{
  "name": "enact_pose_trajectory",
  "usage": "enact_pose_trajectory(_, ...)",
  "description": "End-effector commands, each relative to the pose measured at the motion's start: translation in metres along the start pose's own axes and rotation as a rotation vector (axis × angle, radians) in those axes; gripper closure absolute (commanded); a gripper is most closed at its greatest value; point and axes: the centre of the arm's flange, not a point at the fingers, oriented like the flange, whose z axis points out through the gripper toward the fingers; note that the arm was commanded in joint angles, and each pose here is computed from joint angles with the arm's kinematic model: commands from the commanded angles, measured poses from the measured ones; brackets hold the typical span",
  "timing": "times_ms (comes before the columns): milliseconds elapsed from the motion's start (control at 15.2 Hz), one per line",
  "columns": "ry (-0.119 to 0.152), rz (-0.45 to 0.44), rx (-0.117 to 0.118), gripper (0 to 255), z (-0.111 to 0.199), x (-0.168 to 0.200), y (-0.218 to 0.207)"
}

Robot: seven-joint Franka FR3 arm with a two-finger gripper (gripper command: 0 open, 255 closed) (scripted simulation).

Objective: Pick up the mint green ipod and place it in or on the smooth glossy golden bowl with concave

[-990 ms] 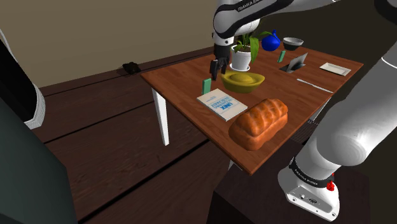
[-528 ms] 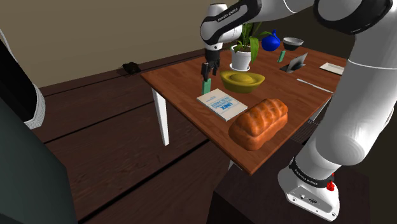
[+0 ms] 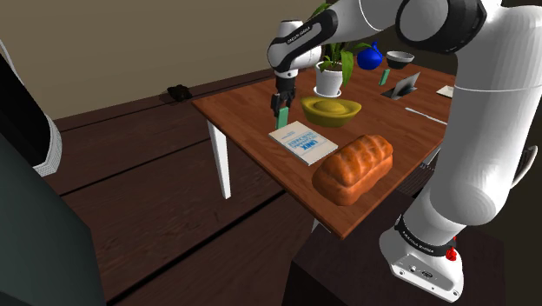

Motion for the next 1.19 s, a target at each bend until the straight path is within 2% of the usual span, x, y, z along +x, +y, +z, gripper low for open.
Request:
enact_pose_trajectory(0,0.001,0.0,0.0,0,0.0111,0.0013,0.0003)
enact_pose_trajectory(528,0.0,0.0,0.0,0,0.014,0.0014,0.0002)
enact_pose_trajectory(594,0.0,0.0,0.0,255,0.014,0.0014,0.0002)
enact_pose_trajectory(1122,0.0,0.0,0.0,255,0.014,0.0014,0.0002)
